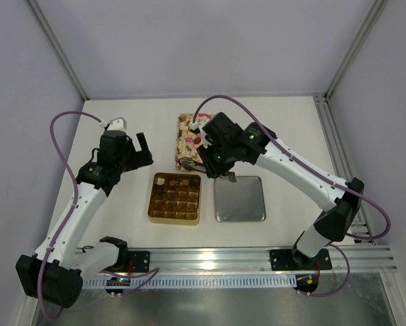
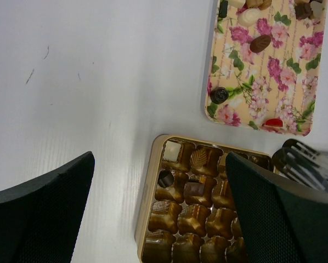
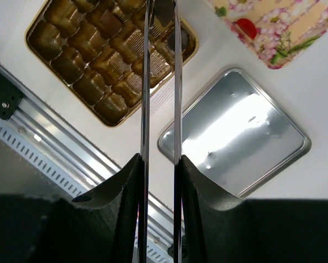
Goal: Pack the chocolate
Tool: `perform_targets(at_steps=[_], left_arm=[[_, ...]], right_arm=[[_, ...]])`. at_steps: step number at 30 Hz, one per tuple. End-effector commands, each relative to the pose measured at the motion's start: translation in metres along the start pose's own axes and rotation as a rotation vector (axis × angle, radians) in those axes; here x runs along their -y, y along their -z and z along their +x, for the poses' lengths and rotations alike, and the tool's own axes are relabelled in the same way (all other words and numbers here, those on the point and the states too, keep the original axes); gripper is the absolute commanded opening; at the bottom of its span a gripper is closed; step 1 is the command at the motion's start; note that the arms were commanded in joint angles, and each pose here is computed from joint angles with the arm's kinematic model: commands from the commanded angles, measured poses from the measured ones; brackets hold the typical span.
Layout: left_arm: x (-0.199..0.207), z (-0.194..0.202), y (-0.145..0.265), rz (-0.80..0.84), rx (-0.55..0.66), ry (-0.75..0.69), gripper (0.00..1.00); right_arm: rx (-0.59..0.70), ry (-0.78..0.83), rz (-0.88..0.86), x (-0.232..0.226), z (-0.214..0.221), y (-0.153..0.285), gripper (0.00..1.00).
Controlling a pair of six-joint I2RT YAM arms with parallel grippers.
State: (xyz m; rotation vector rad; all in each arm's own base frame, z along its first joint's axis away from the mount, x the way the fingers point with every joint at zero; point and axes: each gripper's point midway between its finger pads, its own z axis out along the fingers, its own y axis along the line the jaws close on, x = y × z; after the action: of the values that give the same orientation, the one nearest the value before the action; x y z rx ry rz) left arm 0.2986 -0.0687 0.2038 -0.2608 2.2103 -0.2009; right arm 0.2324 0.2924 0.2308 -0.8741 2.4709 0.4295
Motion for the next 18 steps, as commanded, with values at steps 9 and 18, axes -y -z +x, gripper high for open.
perform_targets(at_steps=[9, 18], left_arm=[[0.004, -0.009, 0.007, 0.022, 0.032, 0.003, 1.00], [0.004, -0.008, 0.007, 0.021, 0.031, 0.003, 1.00]], right_arm=[[-0.033, 0.030, -0.082, -0.046, 0.031, -0.003, 0.34], [-0.037, 0.031, -0.092, -0.052, 0.030, -0.012, 0.34]])
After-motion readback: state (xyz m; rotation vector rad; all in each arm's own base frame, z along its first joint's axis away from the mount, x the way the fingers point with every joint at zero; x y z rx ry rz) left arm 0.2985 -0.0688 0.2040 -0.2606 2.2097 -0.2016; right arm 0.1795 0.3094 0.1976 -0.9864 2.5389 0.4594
